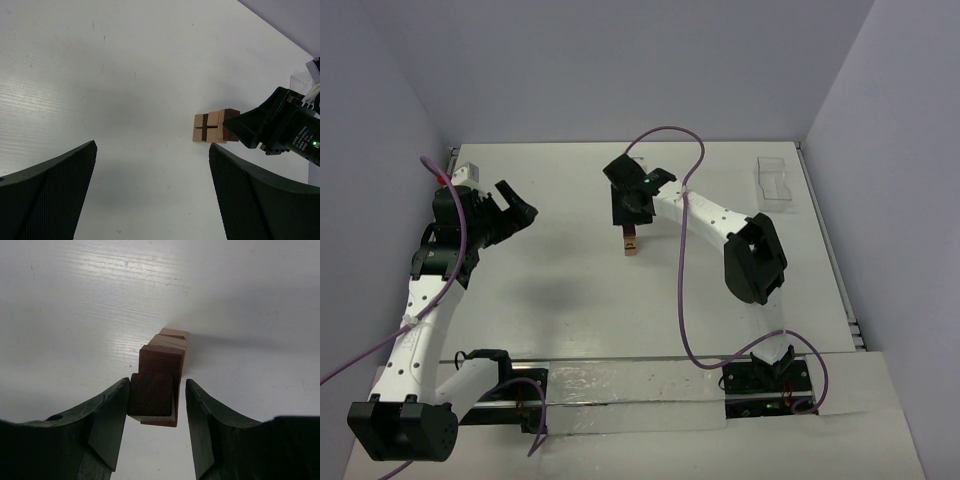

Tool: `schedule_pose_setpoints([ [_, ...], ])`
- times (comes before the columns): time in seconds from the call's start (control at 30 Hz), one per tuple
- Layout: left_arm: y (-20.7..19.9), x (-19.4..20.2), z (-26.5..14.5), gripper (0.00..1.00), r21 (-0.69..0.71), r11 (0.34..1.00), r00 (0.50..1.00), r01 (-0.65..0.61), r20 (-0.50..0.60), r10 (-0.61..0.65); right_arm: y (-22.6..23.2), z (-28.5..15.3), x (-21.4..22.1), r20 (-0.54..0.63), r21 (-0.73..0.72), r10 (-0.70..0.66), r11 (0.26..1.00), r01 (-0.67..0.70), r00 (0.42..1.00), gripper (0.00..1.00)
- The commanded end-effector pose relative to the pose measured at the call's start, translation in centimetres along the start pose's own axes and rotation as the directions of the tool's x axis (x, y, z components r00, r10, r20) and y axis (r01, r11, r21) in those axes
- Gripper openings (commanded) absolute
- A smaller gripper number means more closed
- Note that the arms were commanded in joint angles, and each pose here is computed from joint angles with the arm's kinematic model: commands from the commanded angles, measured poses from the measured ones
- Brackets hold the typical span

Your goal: Build the wood block tower

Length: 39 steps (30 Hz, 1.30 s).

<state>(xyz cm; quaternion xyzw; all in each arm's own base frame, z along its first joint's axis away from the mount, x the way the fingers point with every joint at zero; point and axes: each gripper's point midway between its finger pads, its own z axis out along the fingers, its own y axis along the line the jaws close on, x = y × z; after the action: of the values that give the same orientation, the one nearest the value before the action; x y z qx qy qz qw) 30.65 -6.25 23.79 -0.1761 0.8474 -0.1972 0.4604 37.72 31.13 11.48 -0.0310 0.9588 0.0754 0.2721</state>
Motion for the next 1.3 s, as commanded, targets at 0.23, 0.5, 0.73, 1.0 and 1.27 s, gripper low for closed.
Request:
schedule_pose_setpoints([
  [0.23,-0.8,-1.0,-0.4,0.99,0.039,0.999,0.999,-0.007,0.041,0.005,0.0,-0.3,-1.7,0.035,-0.002,0.034,0.999,-0.034,0.999,0.53],
  [0.5,-0.8,-1.0,-0.3,0.99,0.041,0.999,0.999,-0.006,0.040,0.004,0.0,-0.4,-1.7,0.035,-0.004,0.039,0.999,-0.039,0.999,0.48],
  [0.73,-0.8,-1.0,-0.3,0.99,0.041,0.999,0.999,-0.006,0.040,0.004,0.0,-0.4,-1.7,0.035,-0.007,0.038,0.999,-0.037,0.999,0.63],
  [1.0,-0.9,-1.0,-0.4,0.99,0.045,0.999,0.999,-0.018,0.037,0.017,0.6,-2.0,-2.4,0.055,-0.052,0.032,0.998,-0.029,0.998,1.00],
  [1.27,-2.5,-1.4,-0.7,0.99,0.117,0.985,0.992,-0.125,-0.002,0.126,1.2,-7.8,-4.7,0.169,-0.156,-0.010,0.987,0.037,0.986,1.00],
])
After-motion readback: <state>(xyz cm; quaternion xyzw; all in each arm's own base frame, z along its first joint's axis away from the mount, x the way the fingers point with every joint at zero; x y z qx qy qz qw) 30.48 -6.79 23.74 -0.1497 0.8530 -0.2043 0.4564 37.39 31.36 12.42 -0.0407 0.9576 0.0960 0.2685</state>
